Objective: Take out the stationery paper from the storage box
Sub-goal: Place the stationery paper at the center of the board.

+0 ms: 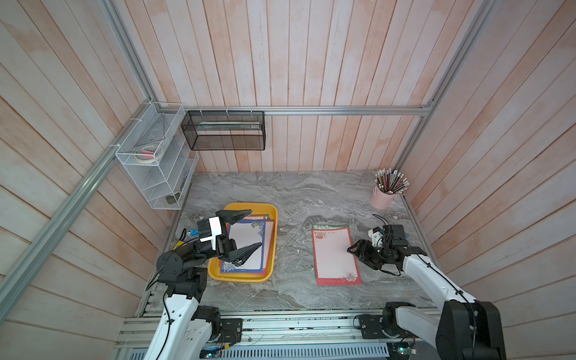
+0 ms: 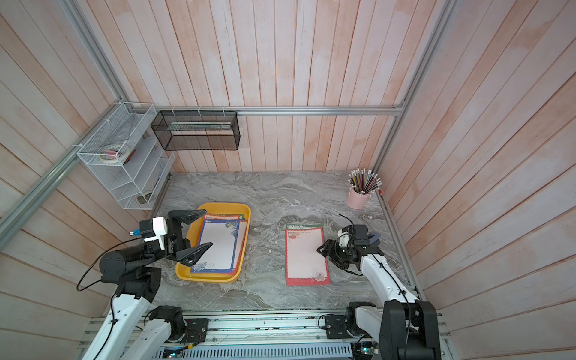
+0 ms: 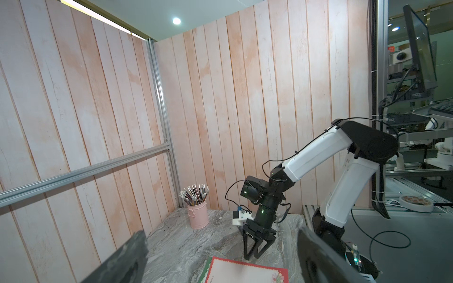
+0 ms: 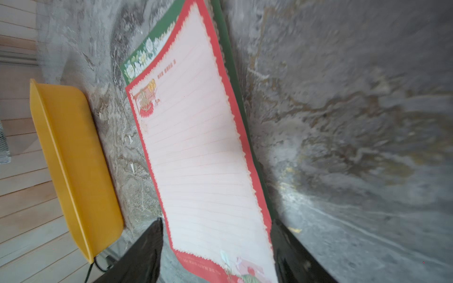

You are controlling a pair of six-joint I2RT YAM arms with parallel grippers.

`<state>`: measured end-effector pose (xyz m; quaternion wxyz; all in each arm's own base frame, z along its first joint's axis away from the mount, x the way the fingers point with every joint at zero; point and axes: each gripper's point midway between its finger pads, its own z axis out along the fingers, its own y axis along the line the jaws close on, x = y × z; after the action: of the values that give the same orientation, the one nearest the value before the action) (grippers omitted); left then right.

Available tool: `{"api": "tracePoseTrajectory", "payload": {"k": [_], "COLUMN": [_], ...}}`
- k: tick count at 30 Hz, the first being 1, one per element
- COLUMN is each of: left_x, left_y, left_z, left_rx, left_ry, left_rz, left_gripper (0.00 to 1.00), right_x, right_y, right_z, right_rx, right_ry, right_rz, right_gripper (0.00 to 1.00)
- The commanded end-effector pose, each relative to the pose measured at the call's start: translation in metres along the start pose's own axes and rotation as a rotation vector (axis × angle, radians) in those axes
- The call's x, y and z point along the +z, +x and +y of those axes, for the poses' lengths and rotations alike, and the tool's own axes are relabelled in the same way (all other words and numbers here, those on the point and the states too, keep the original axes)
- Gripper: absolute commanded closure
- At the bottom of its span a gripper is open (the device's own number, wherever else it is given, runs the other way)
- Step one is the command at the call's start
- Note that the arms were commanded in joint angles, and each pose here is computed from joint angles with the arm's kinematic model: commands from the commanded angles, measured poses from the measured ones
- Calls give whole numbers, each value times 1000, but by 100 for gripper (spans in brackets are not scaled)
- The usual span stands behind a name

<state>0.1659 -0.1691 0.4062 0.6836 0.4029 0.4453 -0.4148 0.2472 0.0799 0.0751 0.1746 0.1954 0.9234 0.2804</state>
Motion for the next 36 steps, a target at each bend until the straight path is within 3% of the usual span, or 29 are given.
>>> {"api": "tracePoseTrajectory", "payload": {"k": [1,5,11,17,22,27,36], "left_x": [2,2,2,-6,-25,-44,-54], "left_y": [-9,-8,-1,23,48,73,89], "left_z": [4,9,32,86,130,161,171], "left_rx": [33,31,4,-83,-145,-204,-208], "left_ry": [-18,-40,-151,-399,-638,-812,-874], "left_rz": [1,13,48,145,232,340,401], "left_gripper": [4,4,4,4,2,2,0], "right_x": [-25,-52,-85,-105,-119,-114,-86], "right_y": [-28,-52,-77,-94,-100,-87,-33], "right_z": [-6,4,29,66,116,180,279], "right_rx": [-16,-44,-98,-156,-280,-459,-801], "right_ry": [103,107,79,-25,-64,-147,-355], "right_rz": [-165,-328,-461,-562,-670,-742,-755], "right_gripper": [24,22,23,34,36,36,33]}}
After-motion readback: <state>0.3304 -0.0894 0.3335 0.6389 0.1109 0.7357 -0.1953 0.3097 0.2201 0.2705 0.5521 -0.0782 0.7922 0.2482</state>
